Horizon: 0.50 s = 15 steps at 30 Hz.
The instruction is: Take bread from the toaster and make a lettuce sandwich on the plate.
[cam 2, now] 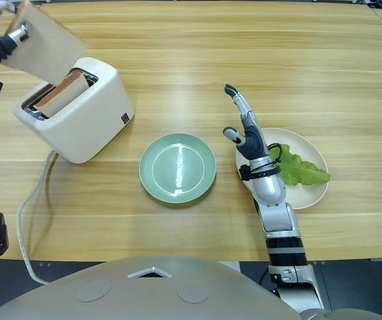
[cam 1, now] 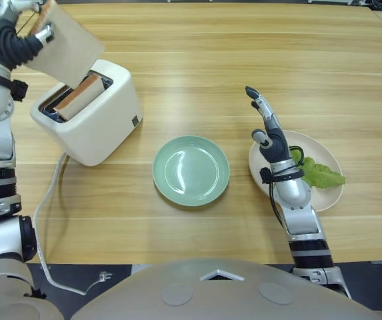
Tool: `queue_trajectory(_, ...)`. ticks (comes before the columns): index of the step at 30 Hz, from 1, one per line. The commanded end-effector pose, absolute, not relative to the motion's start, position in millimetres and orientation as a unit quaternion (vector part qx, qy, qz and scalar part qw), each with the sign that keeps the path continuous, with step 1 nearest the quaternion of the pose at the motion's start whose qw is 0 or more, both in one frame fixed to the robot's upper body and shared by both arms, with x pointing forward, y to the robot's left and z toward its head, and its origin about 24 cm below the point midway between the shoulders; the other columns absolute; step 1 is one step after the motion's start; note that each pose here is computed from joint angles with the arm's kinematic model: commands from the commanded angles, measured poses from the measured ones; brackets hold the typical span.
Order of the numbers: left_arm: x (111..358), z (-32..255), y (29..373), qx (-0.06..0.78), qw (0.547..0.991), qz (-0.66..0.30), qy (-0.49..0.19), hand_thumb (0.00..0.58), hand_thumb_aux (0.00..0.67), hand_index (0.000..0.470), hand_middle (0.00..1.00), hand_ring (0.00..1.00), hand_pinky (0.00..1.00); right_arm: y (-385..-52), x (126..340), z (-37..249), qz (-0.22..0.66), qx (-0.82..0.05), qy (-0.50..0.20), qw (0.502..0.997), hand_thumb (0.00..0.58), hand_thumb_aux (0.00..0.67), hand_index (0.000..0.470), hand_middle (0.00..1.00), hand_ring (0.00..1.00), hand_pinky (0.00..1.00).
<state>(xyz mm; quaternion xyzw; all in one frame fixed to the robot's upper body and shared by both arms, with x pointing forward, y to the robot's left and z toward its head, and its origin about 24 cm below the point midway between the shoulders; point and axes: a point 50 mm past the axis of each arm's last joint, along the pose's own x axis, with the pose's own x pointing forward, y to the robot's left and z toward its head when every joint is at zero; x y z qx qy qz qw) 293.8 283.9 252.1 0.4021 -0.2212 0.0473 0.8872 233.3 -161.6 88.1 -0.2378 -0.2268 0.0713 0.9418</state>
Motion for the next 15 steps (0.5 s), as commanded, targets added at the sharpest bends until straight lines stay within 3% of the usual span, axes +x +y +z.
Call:
queue_trajectory(1, 283, 258, 267, 0.295, 0.923, -0.012, -0.246, 0.580, 0.670, 0.470, 0.00, 0.00, 0.00, -161, 239, 93, 0.070, -0.227, -0.229, 0.944, 0.000, 0.000, 0.000, 0.00, 0.00, 0.00)
queue_trajectory(4, 284, 243, 238, 0.200, 0.950, -0.111, -0.214, 0.580, 0.670, 0.470, 0.00, 0.00, 0.00, -170, 241, 111, 0.055, -0.246, -0.259, 0.932, 0.000, 0.000, 0.000, 0.00, 0.00, 0.00)
queue_trajectory(7, 289, 200, 199, 0.091, 0.958, -0.252, -0.102, 0.580, 0.670, 0.470, 0.00, 0.00, 0.00, -202, 250, 137, 0.026, -0.370, -0.260, 0.891, 0.000, 0.000, 0.000, 0.00, 0.00, 0.00)
queue_trajectory(10, 287, 153, 169, 0.028, 0.933, -0.357, 0.019, 0.580, 0.670, 0.470, 0.00, 0.00, 0.00, -241, 251, 134, 0.057, -0.527, -0.155, 0.833, 0.000, 0.000, 0.000, 0.00, 0.00, 0.00)
queue_trajectory(15, 289, 108, 134, 0.024, 0.895, -0.429, 0.119, 0.580, 0.670, 0.470, 0.00, 0.00, 0.00, -298, 221, 111, 0.096, -0.693, 0.032, 0.714, 0.000, 0.000, 0.000, 0.00, 0.00, 0.00)
